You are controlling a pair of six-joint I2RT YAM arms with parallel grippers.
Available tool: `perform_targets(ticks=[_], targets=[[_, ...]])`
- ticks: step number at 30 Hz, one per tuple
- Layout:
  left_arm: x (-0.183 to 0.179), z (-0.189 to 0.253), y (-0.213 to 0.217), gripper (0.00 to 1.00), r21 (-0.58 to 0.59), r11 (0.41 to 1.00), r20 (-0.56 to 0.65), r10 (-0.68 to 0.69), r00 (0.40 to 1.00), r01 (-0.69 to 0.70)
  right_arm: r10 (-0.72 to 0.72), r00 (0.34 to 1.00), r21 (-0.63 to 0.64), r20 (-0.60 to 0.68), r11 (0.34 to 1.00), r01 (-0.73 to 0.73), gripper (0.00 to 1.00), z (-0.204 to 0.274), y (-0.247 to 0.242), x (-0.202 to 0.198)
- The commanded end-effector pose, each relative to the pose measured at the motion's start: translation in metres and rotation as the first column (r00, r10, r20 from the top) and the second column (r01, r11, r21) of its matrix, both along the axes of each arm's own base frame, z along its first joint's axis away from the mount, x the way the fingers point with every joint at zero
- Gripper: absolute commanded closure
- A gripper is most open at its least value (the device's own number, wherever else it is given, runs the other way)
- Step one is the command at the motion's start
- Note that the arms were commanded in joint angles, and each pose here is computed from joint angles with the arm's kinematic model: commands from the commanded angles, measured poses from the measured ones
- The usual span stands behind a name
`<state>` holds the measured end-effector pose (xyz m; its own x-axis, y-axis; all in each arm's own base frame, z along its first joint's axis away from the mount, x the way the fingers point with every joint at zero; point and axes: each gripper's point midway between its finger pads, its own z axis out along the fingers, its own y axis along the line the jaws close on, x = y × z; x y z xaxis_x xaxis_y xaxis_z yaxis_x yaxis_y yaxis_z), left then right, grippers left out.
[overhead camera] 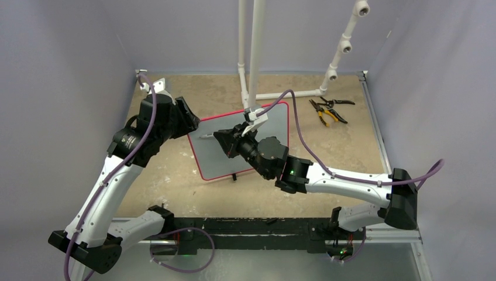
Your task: Write a sentence on the whiteboard
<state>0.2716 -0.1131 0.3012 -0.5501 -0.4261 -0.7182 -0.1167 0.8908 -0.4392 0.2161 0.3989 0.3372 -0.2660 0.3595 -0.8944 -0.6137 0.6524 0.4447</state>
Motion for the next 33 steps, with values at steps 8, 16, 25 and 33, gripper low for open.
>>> perform_targets(ticks=[8, 16, 25, 33], targets=[[0.006, 0.005, 0.004, 0.57, -0.029, 0.999, 0.046, 0.044, 0.998, -0.042, -0.077, 0.996, 0.091, 0.054, 0.993, 0.072, 1.00, 0.036, -0.004, 0.011], [0.005, 0.001, 0.003, 0.59, -0.030, 0.999, 0.037, 0.042, 0.998, -0.041, -0.089, 0.994, 0.082, 0.068, 0.993, 0.084, 1.00, 0.035, 0.001, 0.015], [0.002, 0.009, 0.009, 0.49, -0.024, 0.998, 0.066, 0.056, 0.996, -0.054, -0.090, 0.993, 0.086, 0.081, 0.993, 0.083, 1.00, 0.037, 0.005, 0.017], [0.004, -0.002, 0.014, 0.44, -0.003, 0.996, 0.042, 0.086, 0.995, -0.086, -0.138, 0.986, 0.090, 0.096, 0.988, 0.129, 1.00, 0.038, 0.000, 0.023]])
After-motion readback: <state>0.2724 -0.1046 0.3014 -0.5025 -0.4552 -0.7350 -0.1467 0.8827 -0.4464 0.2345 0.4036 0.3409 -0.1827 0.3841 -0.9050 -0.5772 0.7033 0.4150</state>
